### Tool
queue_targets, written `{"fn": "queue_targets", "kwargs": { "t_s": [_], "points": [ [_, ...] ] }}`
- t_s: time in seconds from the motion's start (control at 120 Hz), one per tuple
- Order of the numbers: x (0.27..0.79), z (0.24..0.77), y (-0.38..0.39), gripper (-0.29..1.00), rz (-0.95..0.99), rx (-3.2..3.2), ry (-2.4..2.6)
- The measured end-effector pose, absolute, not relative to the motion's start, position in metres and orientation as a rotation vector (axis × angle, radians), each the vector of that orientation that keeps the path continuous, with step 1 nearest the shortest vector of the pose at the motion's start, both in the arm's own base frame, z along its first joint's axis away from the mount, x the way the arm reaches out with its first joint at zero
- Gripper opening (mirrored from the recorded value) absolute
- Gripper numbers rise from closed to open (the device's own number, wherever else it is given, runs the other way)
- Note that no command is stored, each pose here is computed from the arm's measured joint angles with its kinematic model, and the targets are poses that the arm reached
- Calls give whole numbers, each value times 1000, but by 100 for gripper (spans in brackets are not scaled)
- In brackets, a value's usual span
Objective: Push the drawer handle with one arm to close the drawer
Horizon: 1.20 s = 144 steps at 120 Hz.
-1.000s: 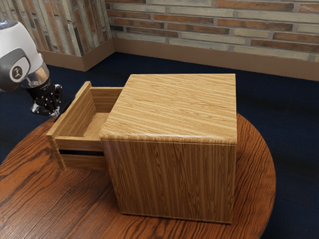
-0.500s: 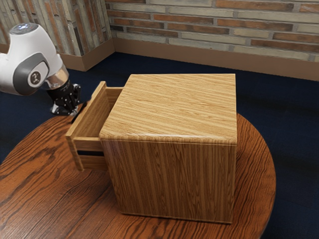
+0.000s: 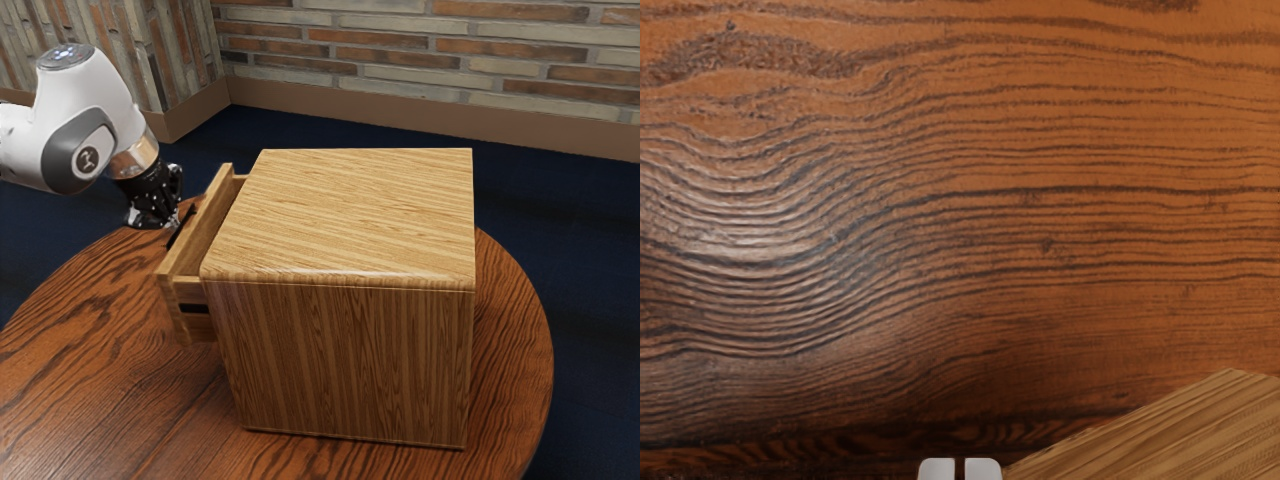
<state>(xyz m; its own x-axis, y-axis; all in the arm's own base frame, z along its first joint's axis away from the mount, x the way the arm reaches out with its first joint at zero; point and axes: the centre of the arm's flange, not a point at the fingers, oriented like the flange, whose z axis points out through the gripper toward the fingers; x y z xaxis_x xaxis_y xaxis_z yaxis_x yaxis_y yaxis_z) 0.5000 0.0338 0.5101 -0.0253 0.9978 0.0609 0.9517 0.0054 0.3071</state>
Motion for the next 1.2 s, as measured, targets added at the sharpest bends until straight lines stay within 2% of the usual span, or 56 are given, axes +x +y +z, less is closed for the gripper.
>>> {"fn": "queue_targets", "kwargs": {
  "t_s": [0.433, 1.05, 1.2],
  "points": [
    [503, 511, -9, -8, 403, 2060, 2070],
    [524, 506, -31, -8, 384, 2027, 2084],
    [516, 512, -27, -8, 402, 2005, 2096]
  ]
}}
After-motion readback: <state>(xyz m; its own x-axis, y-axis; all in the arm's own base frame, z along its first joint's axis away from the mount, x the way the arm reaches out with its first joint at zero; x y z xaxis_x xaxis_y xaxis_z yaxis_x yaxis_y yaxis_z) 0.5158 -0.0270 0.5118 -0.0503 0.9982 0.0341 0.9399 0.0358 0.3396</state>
